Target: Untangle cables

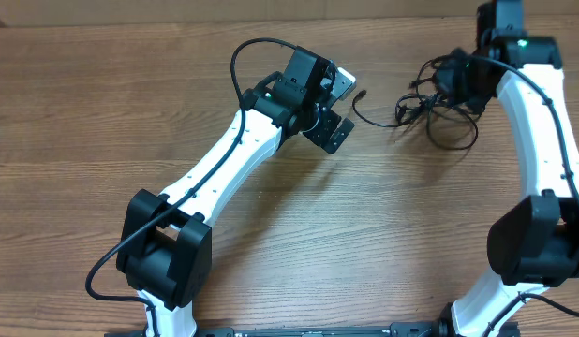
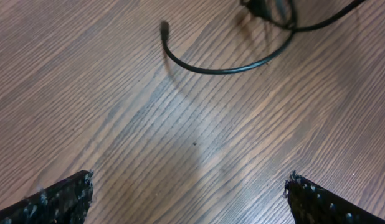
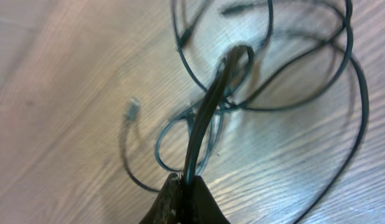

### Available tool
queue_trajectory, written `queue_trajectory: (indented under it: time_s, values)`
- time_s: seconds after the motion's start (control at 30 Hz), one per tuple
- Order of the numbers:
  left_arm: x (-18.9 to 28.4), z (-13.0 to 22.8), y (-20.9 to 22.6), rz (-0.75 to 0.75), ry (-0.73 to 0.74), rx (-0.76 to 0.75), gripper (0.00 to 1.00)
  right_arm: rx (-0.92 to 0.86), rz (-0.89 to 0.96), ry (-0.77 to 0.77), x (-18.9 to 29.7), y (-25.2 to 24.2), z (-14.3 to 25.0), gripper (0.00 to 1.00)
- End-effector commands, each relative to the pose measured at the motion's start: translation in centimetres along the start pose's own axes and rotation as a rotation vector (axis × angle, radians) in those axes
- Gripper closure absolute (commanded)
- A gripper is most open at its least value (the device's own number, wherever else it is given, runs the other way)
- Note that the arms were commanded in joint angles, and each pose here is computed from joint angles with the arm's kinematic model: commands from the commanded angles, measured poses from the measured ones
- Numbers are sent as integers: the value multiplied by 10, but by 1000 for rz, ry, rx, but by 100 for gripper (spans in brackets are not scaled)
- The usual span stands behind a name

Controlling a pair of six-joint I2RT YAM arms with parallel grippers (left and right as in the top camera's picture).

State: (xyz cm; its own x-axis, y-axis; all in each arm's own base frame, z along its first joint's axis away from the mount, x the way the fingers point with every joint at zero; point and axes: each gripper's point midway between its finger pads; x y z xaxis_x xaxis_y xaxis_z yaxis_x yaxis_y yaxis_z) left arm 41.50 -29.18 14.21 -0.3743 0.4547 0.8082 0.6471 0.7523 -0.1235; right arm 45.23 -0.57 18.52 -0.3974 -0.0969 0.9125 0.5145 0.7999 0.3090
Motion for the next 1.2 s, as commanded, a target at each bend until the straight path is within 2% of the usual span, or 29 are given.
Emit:
queue_trajectory:
  time_s: [0.0, 0.2, 0.37, 0.67, 1.0, 1.17]
  values:
    - [-1, -1, -5, 35, 4, 1, 0, 68, -65, -104, 49, 20, -18, 96]
    - [7, -5, -51, 307, -24, -53, 0, 89, -76, -125, 78, 26, -21, 96]
    - [28, -29, -90, 558, -143, -101, 0, 88, -72, -118, 86, 25, -18, 96]
    - [59, -63, -128, 783, -309, -169, 1, 92, -112, -103, 87, 32, -16, 96]
    - [67, -59, -190, 890, -315, -261, 1, 101, -170, -122, 90, 44, -21, 96]
    - [52, -61, -177, 778, -301, -228, 0, 106, -188, -117, 93, 44, -22, 96]
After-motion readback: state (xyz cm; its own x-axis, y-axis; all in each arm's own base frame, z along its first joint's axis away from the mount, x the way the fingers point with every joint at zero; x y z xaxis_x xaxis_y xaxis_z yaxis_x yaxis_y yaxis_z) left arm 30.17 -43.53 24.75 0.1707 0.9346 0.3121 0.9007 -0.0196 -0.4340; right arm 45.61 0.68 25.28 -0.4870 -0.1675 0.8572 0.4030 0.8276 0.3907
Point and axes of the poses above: each gripper's point midway between its finger pads, its own x axis back along the fingers, its own y axis along the line the jaws close on, z = x × y, and after that the axes turned 4 degrees about x, right-handed
